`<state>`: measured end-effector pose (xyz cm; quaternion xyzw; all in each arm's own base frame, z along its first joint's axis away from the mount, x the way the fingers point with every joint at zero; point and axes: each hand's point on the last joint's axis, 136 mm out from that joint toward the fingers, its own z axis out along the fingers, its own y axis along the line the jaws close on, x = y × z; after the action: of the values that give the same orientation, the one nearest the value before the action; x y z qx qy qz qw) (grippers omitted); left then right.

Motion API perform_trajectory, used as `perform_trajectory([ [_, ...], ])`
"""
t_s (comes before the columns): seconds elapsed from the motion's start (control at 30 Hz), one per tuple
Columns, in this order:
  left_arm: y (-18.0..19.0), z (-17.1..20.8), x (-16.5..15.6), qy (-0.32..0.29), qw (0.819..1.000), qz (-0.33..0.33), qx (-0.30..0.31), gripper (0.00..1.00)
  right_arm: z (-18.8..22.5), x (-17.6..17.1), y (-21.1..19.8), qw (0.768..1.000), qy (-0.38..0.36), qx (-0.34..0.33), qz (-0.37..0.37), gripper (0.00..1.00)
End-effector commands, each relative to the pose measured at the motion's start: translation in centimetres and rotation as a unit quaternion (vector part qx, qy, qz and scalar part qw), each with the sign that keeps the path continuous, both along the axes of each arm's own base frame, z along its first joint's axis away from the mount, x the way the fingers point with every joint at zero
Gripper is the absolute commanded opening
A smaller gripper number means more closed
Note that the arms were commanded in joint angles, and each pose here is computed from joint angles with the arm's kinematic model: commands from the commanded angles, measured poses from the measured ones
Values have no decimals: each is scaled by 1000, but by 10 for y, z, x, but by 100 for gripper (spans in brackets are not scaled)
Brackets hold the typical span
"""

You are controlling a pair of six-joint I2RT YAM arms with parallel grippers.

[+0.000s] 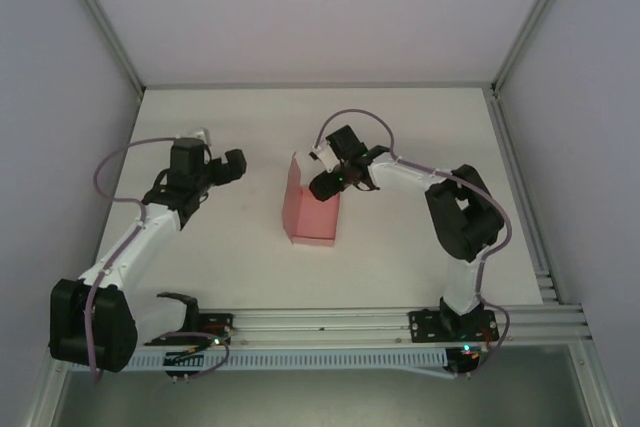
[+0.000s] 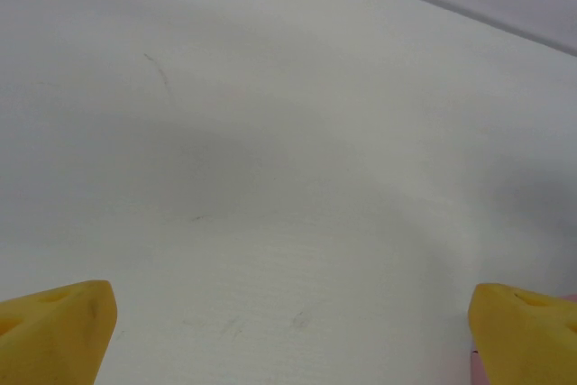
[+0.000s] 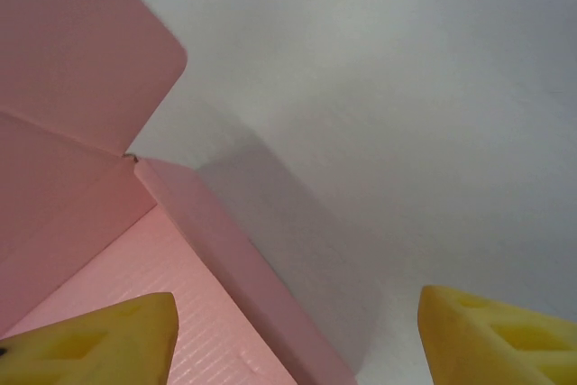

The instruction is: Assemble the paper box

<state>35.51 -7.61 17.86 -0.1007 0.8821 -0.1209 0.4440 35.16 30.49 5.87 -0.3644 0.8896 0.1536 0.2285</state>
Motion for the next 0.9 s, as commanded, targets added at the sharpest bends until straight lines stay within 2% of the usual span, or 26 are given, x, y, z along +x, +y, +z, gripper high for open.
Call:
perform_trajectory([
  [0.0,8,-2,0,-4,1000,25,-8,100,-3,-2,5,1000,12,-3,8,70],
  [0.1,8,-15,-3,10,1000,23,-3,100,-18,1,0,999,27,-26,-12,62],
  [0.13,8,-18,-4,11,1000,22,-1,100,-21,2,-1,999,29,-29,-21,55],
  [0.17,9,-20,-4,14,1000,25,0,100,-25,4,-1,999,30,-29,-31,41],
  [0.27,11,-20,-4,13,999,29,2,100,-25,2,1,998,32,-23,-48,17],
  [0.37,16,-20,-5,15,999,44,8,100,-16,4,-7,995,8,-25,-100,5],
  [0.43,19,-18,-5,12,999,50,9,100,-7,6,-19,987,-18,-30,-158,0],
  [0.5,21,-16,-5,7,998,58,8,100,1,5,-38,969,-34,-35,-243,0],
  [0.57,23,-14,-5,2,998,65,5,100,2,-1,-67,931,-35,-33,-362,0],
  [0.63,23,-12,-5,-3,998,67,2,100,-3,-12,-89,897,-28,-35,-439,0],
  [0.73,21,-10,-5,-8,998,56,5,100,-12,-24,-94,882,-4,-35,-470,0],
  [0.87,11,-8,-3,-16,1000,25,3,100,-19,-30,-87,887,1,-40,-459,0],
])
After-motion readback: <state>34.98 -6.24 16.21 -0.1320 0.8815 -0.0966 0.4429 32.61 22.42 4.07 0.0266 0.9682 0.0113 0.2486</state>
